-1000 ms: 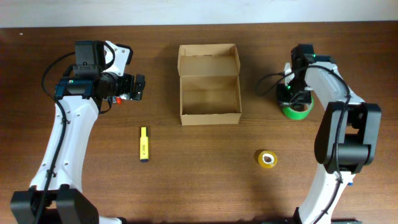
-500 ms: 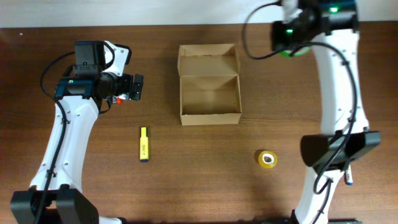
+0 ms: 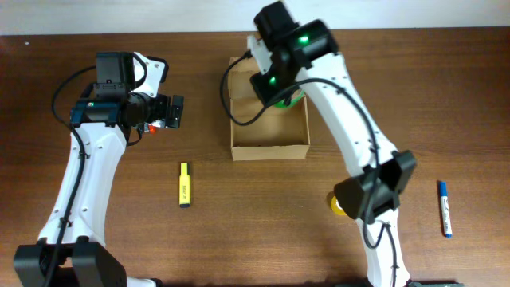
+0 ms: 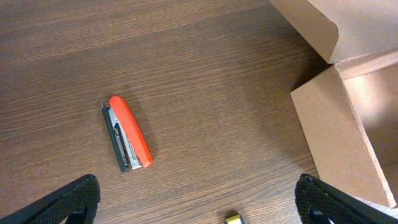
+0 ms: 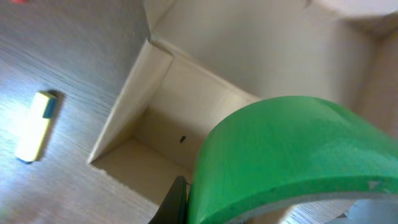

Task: Pack container
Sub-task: 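Carry the green tape with the right gripper into the box and release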

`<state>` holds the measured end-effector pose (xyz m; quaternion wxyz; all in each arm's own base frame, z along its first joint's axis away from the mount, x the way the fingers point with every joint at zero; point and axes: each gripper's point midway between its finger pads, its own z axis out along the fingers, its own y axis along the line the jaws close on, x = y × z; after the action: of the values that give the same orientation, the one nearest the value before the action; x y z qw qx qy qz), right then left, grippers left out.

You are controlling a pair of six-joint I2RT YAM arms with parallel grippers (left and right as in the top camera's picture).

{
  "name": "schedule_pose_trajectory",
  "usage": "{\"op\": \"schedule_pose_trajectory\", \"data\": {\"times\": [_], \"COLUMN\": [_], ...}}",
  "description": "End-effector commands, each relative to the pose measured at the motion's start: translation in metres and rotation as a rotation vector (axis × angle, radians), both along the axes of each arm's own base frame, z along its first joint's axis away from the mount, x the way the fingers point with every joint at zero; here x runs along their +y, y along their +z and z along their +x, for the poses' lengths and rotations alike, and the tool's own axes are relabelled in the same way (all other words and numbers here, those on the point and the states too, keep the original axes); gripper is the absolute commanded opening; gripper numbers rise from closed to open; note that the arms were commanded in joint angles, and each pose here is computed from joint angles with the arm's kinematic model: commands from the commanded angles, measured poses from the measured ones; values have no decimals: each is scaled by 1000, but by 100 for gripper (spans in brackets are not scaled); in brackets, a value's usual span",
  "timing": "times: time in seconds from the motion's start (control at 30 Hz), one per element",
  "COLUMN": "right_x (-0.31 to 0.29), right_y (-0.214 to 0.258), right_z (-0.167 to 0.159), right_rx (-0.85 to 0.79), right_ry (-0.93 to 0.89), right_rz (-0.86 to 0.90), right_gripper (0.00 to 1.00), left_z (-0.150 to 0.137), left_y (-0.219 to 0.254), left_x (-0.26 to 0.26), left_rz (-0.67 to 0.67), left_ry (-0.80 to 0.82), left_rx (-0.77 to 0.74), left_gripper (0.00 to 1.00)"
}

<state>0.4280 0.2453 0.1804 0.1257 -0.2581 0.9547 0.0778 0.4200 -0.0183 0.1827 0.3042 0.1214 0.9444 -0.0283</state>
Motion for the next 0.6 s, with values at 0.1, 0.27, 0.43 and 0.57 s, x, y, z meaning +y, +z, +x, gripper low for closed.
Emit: {"op": "schedule_pose_trajectory", "data": {"times": [0.1, 0.27, 0.43, 0.57], "right_x": [11, 2, -11, -29], "right_y": [-68, -116, -122, -122], "right_z": [-11, -24, -11, -1], "right_rx": [107, 183, 168, 180], "right_ry": [43, 50, 19, -22], "right_rz": [-65, -107, -96, -65], "right_gripper": [4, 4, 4, 4], "left_z": [4, 4, 3, 2], "left_y": [3, 3, 3, 2], "left_x": [-1, -1, -1, -1], "left_rz": [13, 13, 13, 12], "left_ry": [-15, -15, -15, -15], "left_rx": [-11, -11, -6, -1], "left_gripper": [99, 99, 100, 100]}}
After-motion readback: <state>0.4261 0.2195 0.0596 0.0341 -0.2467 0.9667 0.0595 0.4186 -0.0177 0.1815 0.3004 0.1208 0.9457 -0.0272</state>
